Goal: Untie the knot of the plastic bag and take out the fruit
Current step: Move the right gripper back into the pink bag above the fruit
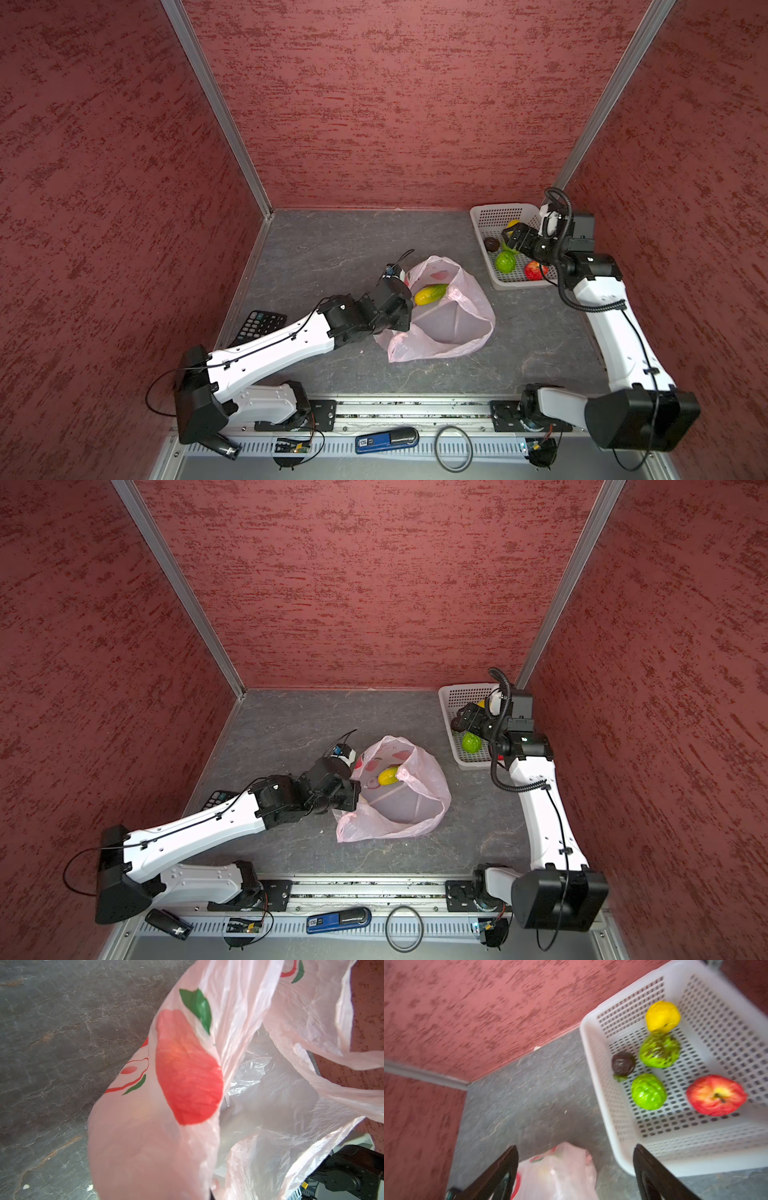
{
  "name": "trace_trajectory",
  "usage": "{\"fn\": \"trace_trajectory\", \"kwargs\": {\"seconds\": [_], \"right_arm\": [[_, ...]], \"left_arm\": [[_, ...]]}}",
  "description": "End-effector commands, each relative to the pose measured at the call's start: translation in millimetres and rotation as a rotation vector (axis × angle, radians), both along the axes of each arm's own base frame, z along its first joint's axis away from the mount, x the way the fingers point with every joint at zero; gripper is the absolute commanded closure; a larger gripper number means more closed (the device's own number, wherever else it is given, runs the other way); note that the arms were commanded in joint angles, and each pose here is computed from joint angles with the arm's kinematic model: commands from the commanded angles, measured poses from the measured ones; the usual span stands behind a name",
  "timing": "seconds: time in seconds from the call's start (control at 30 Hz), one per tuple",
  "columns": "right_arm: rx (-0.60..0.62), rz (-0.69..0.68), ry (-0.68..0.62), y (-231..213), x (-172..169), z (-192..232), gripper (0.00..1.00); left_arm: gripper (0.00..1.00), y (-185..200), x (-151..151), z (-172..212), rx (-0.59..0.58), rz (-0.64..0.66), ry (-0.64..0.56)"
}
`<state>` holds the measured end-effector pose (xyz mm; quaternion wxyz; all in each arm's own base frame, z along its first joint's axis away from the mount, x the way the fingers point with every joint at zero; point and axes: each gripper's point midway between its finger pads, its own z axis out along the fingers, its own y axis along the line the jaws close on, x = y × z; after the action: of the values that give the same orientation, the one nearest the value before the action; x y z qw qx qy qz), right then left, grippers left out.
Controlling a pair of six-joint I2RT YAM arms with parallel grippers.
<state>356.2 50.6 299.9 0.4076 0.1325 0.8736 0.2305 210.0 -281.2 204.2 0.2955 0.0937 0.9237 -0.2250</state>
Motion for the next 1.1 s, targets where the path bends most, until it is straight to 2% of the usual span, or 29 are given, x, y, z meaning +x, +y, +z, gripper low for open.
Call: {"fn": "trace_trajectory", "kwargs": {"seconds": [0.0,0.17,0.37,0.6,0.87,1.07], "right_arm": [[0.070,0.137,0.067,45,-44,13,0.14],[0.173,0.275,0.043,98,-90,52,0.15],[0.271,0.407,0.029,144,-129,89,0.17],[0.323,0.512,0.060,185,-168,105,0.18],[0.274,0.567,0.166,221,-200,60,0.19],[0.152,0.541,0.214,216,-204,5,0.20]], "left_arm": [[1.00,-10,4,24,-0.060,-0.031,-0.051],[1.00,-12,3,23,-0.060,-0.040,-0.049],[1.00,-12,2,20,-0.058,-0.050,-0.044],[1.00,-12,2,22,-0.062,-0.053,-0.049],[1.00,-5,0,24,-0.067,-0.040,-0.056],[1.00,0,-1,28,-0.072,-0.024,-0.063]]}}
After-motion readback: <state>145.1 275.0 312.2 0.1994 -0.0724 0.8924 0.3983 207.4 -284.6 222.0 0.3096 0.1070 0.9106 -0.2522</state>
